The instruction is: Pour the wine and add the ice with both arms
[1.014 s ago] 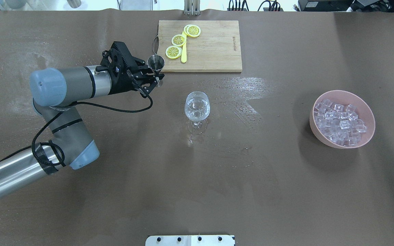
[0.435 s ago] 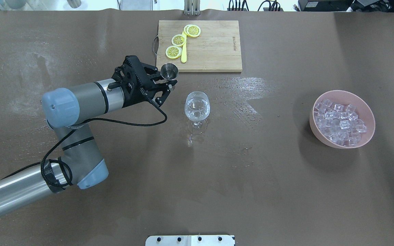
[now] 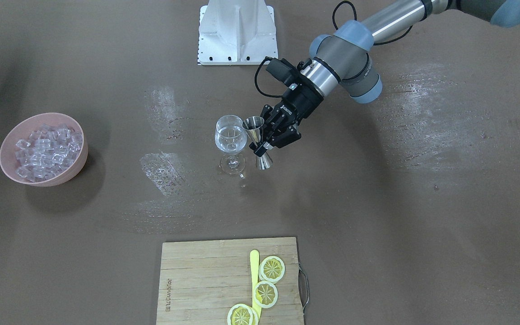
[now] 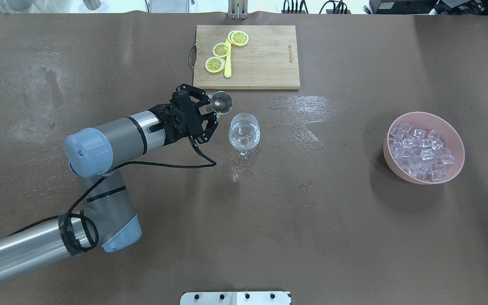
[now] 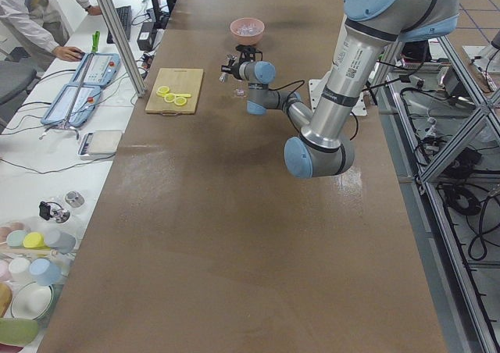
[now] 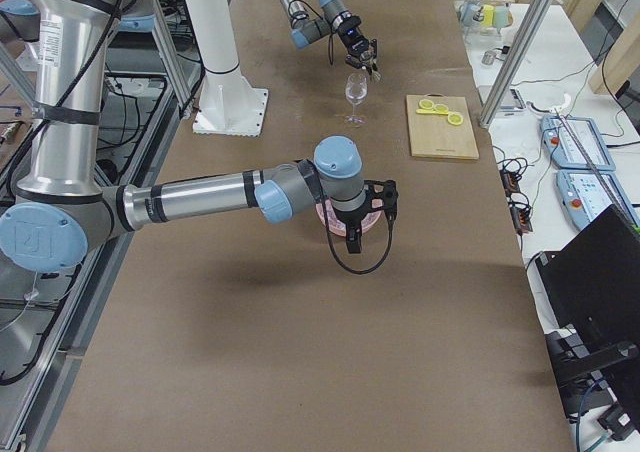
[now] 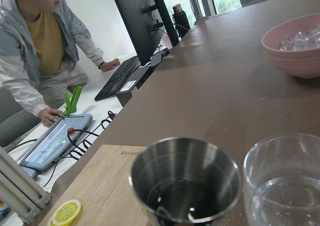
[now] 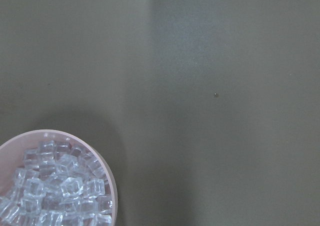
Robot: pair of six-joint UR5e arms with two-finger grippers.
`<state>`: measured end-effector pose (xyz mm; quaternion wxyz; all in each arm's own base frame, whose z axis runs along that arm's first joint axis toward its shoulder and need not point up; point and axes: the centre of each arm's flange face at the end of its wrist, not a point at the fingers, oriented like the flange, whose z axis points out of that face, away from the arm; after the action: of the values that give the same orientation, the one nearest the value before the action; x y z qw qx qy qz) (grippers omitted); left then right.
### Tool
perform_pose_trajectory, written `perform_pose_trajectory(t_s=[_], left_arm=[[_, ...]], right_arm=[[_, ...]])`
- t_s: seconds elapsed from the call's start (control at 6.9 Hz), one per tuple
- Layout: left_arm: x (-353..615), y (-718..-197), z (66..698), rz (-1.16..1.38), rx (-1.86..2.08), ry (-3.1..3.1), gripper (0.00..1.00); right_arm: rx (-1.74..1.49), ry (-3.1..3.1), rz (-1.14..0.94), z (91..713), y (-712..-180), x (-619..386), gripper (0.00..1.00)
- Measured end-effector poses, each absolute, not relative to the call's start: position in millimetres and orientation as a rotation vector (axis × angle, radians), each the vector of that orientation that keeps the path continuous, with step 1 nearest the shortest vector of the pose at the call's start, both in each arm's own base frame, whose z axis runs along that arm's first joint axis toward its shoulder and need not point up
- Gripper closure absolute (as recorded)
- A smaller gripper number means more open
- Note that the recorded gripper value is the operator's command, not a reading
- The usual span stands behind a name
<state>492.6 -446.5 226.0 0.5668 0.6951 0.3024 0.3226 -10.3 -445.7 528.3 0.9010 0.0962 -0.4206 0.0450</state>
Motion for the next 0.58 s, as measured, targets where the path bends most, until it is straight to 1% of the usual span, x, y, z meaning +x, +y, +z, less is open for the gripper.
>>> perform_pose_trajectory(t_s=[0.58], left_arm=[[498.6,-453.7,192.4,0.892,1.734,0.468,1.0]], right_arm=[[0.19,-0.879,0.107,527.5,-445.6,-10.8,0.01]])
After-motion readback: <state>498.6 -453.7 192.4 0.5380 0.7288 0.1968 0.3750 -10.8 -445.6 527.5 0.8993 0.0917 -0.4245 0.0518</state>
